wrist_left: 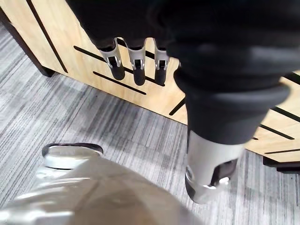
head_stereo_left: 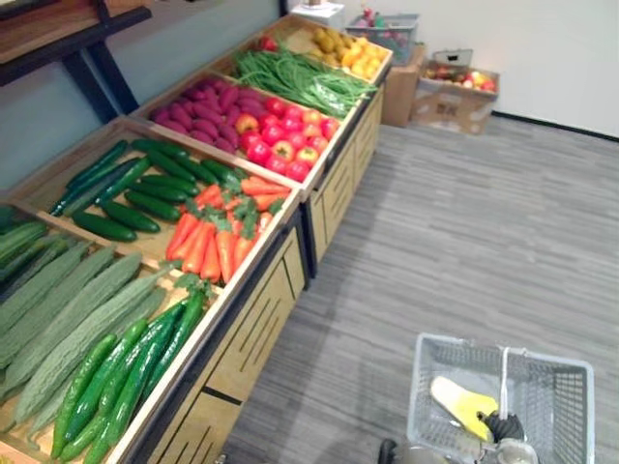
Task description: Pick vegetable in the basket
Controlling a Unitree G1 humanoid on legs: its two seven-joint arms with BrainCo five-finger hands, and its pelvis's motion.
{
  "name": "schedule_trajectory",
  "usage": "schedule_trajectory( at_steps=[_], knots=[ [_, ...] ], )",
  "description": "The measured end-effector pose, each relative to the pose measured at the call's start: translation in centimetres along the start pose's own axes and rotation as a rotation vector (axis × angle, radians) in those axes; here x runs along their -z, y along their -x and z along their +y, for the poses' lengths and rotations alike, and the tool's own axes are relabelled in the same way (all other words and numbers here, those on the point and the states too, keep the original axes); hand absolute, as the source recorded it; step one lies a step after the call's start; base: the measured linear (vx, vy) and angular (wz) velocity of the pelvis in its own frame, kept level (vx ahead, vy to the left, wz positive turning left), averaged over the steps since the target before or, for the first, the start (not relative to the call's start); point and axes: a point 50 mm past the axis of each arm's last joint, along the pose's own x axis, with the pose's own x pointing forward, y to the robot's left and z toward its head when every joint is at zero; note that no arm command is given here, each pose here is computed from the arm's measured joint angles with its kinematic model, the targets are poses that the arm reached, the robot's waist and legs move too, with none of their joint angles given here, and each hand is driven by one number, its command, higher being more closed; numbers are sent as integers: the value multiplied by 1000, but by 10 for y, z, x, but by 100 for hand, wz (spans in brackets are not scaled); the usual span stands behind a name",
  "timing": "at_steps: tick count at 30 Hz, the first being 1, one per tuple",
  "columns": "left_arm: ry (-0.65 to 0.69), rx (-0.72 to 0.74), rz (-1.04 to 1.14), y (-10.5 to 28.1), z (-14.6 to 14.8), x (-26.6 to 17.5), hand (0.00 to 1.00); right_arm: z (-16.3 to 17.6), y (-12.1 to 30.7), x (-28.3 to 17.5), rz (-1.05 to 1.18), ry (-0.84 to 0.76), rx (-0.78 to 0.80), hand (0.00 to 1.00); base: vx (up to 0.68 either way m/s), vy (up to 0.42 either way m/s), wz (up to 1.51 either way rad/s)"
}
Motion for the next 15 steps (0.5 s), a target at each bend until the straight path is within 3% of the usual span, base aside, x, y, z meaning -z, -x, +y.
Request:
schedule_trajectory(
  at_steps=[6,11,15],
  knots=[
    [41,-4,20,1,-2,4,0,-17,1,11,31,9,51,100,270,-14,8],
    [46,11,31,4,-9,6,0,-21,4,16,32,-9,71,100,178,203,-5],
    [29,-12,10,0,-1,-2,0,0,12,24,56,-22,18,100,178,220,3]
  ],
)
